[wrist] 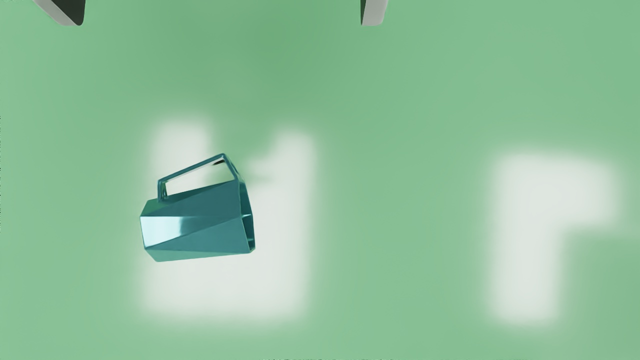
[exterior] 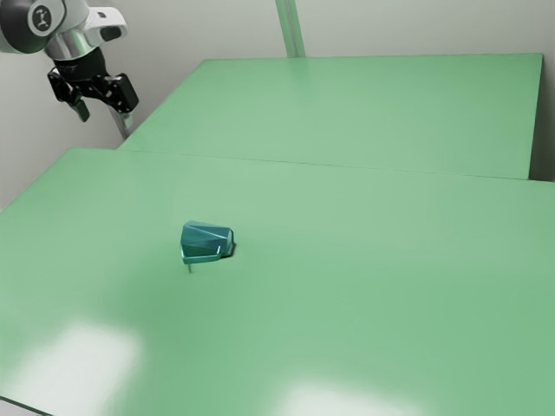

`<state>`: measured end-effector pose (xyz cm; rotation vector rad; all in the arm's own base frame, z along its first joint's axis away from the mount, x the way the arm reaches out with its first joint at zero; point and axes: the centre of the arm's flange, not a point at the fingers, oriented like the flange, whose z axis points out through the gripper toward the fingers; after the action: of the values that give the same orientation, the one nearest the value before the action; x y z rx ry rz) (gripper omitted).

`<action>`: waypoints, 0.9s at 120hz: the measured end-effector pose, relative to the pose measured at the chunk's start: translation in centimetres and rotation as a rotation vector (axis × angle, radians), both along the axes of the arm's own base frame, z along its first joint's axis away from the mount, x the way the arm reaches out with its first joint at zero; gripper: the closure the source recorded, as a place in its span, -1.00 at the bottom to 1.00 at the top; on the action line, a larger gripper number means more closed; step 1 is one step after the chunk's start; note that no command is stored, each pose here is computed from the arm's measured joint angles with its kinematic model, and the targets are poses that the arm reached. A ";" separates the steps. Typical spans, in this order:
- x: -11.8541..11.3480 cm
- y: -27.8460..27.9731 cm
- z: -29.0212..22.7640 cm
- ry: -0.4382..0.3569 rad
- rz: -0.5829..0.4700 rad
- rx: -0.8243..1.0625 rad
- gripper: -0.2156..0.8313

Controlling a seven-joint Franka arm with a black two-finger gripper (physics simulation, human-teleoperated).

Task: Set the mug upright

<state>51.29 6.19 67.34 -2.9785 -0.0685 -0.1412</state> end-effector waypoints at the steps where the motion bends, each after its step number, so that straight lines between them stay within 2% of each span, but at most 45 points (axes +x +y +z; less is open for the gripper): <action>1: 0.0 0.0 0.0 0.000 -0.001 0.000 -0.59; 25: 0.2 -0.1 -0.7 0.010 -0.023 -0.001 -0.59; 57: 1.8 0.6 -4.8 0.035 -0.022 -0.063 -0.59; 83: 2.0 4.4 -14.9 0.171 0.139 -0.307 -0.59; 108: 2.1 8.6 -21.5 0.245 0.300 -0.470 -0.59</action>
<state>53.35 14.74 45.80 -3.3660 -0.5909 0.3201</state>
